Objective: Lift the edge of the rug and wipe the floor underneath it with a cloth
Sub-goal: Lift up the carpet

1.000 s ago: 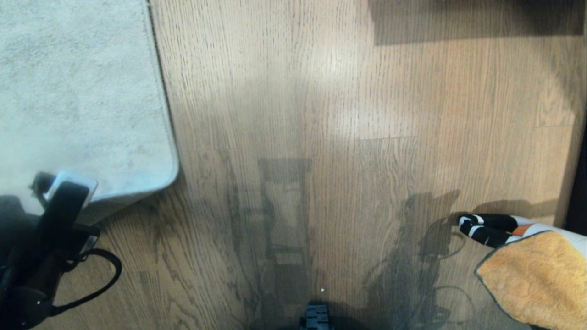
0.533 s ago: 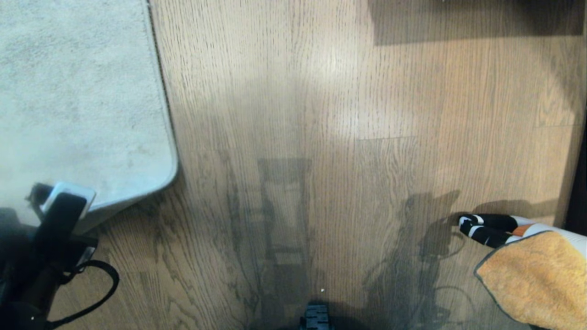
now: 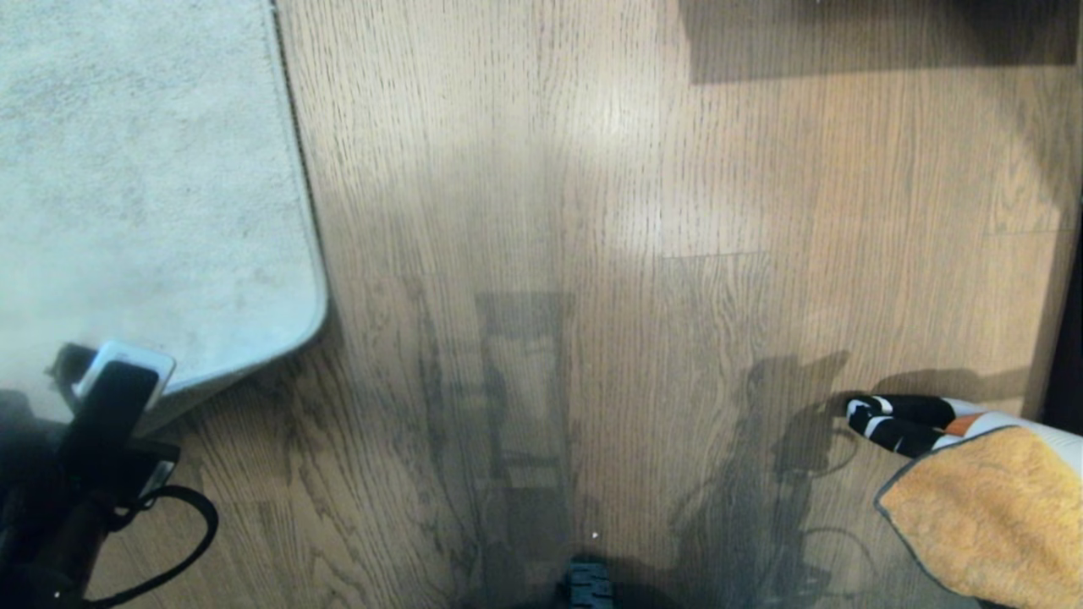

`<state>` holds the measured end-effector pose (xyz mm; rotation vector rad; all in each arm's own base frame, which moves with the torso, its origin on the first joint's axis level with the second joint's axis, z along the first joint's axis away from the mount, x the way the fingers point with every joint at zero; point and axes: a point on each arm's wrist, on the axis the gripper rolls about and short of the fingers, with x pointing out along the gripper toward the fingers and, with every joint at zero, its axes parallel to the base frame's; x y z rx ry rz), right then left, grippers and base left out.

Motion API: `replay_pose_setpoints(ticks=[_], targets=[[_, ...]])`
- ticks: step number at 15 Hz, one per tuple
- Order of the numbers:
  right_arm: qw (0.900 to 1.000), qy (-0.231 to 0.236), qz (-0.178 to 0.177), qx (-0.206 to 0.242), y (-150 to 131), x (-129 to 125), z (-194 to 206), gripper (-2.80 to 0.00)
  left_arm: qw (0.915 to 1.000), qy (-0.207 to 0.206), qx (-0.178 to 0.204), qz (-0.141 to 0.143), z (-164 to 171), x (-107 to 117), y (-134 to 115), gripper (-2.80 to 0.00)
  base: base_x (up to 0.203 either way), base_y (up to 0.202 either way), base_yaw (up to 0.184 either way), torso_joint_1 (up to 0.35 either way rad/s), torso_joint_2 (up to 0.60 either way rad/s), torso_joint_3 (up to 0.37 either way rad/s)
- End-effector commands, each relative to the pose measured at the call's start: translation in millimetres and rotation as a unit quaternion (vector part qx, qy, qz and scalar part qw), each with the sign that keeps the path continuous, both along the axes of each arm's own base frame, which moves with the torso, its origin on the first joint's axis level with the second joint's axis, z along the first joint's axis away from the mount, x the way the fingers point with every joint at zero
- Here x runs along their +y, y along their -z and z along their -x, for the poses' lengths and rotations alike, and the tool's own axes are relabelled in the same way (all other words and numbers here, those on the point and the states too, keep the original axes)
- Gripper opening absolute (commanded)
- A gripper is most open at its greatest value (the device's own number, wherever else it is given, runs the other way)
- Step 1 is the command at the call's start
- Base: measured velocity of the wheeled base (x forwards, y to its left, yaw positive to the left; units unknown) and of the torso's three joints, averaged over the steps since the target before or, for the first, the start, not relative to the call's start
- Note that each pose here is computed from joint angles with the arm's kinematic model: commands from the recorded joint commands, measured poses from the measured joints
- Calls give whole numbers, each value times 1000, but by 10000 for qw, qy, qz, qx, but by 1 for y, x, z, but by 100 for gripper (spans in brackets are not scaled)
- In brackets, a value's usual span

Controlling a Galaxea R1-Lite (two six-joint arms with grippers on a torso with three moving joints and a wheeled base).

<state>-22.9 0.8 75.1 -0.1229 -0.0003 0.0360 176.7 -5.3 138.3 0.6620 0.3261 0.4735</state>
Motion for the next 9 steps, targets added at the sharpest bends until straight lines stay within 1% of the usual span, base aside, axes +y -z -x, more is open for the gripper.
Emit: replay_pose_setpoints(ticks=[1, 3, 4, 9], targets=[[10000, -4, 6, 6, 0, 0, 0, -280, 10000, -16, -8, -16, 0, 0, 0, -280, 0, 0, 0, 0, 0, 0], [10000, -4, 6, 6, 0, 0, 0, -280, 10000, -16, -8, -16, 0, 0, 0, -280, 0, 0, 0, 0, 0, 0], [10000, -4, 6, 13, 0, 0, 0, -280, 10000, -15, -8, -16, 0, 0, 0, -280, 2, 113, -4, 5, 6, -1], [10000, -4, 6, 6, 0, 0, 0, -280, 10000, 0, 4, -16, 0, 0, 0, -280, 0, 190, -2, -1, 3, 2]])
